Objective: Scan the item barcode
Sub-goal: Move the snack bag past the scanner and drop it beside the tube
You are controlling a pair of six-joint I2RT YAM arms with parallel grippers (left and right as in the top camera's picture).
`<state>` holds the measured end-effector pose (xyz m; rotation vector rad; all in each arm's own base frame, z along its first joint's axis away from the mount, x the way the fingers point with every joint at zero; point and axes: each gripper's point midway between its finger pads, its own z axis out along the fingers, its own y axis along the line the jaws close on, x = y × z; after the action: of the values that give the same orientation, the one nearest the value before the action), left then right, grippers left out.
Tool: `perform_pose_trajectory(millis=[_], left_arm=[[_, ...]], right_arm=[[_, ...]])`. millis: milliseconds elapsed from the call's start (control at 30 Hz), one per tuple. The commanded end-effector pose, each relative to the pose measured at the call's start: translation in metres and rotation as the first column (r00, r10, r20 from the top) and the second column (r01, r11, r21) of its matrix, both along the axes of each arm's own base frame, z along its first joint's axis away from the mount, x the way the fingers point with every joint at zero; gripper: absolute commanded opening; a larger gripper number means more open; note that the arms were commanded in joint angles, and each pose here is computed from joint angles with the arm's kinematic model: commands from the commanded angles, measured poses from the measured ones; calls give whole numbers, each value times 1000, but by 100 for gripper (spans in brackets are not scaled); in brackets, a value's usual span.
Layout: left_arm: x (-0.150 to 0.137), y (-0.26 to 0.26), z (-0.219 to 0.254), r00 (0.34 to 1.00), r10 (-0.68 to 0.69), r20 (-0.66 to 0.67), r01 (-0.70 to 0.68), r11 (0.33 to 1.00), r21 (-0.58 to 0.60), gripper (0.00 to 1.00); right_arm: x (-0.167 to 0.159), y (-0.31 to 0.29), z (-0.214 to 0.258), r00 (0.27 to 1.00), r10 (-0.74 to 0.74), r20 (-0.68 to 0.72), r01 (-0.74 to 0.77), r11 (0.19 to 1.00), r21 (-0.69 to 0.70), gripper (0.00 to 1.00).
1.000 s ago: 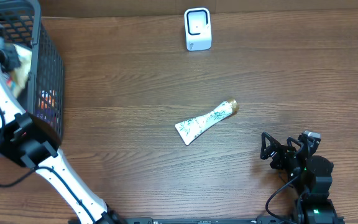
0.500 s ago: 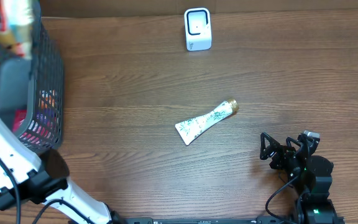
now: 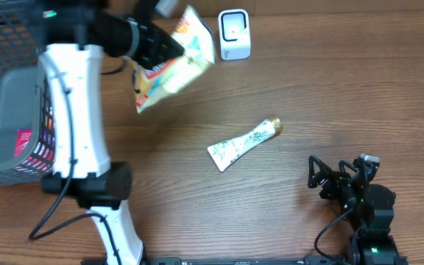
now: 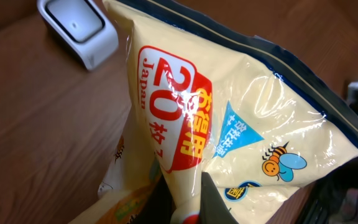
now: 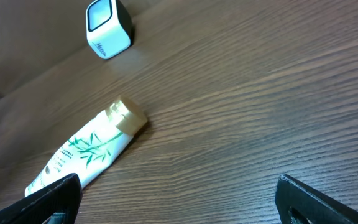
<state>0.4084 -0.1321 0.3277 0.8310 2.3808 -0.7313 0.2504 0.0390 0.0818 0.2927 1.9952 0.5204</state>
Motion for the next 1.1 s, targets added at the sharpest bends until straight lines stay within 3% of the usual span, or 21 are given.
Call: perform_pose_trajectory(millis=[0,233,467,533,567,600,633,667,833,967,1067], left_arm=[[8,-8,-70,992,-53,-110,75,976,206,4],[6,-46,-189,933,-112,-341,217,933,288,4],[18,-41,-284,912,92,-399,115,878,465,5],[13,-39,-298,904,109,-414,117,867,484,26],[10,-40,-303,900,106,-423,127,865,486,49],[8,-40,-306,898,105,-426,131,862,489,82],[6,-41,-307,897,104,-431,137,860,492,100],[5,-41,-306,896,103,-432,140,858,494,100],[8,-45,-253,923,87,-374,108,876,471,100],[29,-38,-139,988,94,-120,-33,900,434,100],[33,-11,-29,975,161,156,-207,914,350,100]], right_arm=[[-1,0,-3,1000,1,-1,-1,1000,-1,100],[0,0,-1,1000,0,5,0,1000,-2,100],[0,0,-2,1000,0,4,0,1000,-2,100],[0,-1,-2,1000,-2,4,2,1000,-3,100],[0,-1,-2,1000,-3,4,3,1000,-3,100],[0,-1,-2,1000,-3,4,3,1000,-4,100],[0,-1,-2,1000,-3,4,3,1000,-3,100],[0,-1,-2,1000,-3,4,3,1000,-4,100],[0,-1,-2,1000,-3,1,3,1000,-3,100],[0,-1,-2,1000,-3,1,3,1000,-3,100],[-1,-1,-3,1000,-3,-3,3,1000,-3,100]])
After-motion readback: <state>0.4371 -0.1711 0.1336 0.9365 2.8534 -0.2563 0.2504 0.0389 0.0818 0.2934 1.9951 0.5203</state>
